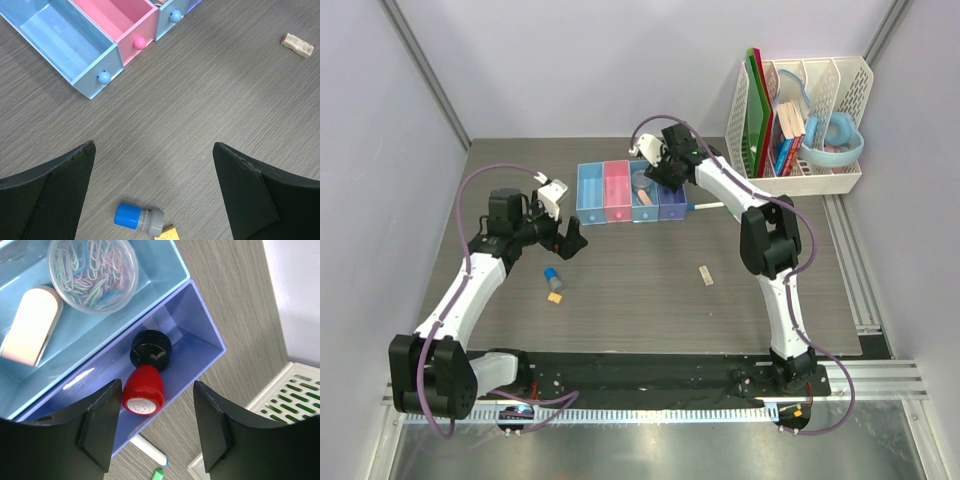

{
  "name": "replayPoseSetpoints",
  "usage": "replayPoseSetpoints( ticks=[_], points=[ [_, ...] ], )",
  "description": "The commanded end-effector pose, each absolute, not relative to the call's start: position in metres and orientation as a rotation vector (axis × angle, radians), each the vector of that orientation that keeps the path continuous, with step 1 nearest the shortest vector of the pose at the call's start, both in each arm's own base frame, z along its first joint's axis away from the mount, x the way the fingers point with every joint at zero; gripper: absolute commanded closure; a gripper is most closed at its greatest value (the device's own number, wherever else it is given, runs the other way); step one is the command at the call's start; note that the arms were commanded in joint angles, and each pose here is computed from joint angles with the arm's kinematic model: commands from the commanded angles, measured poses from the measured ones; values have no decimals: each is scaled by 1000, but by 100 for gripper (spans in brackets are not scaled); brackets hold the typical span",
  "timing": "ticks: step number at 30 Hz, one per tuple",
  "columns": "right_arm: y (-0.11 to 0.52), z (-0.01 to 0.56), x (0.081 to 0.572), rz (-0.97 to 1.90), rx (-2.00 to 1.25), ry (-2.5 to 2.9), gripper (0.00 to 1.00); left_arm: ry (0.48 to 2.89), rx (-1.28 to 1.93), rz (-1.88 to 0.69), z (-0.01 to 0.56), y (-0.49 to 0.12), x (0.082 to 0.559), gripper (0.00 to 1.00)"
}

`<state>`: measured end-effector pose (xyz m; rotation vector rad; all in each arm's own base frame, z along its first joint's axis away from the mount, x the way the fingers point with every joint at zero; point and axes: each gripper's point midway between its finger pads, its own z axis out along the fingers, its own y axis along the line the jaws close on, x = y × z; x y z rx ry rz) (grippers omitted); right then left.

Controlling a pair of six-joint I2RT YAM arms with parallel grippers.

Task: Sort the stationery into containers
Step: Place the stationery in the storage box, then pick up the stationery from the center of the board.

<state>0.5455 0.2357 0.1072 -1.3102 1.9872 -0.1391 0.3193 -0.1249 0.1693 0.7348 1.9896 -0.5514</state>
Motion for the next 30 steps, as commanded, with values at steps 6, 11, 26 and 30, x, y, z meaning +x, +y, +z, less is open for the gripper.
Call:
replayPoseSetpoints(
  ticks=[6,11,26,30],
  points=[
    [238,198,560,-244,-1200,1806,36,1949,740,-571,176,-128,320,0],
    [237,214,560,-267,-1178,1780,36,1947,739,-571,177,-128,320,0],
    [230,233,490,-49,-1121,1855,36,2376,713,-521,103,-86,315,3],
    [226,237,461,23,-1108,1863,36,2393,793,-548,95,-77,302,5]
  ],
)
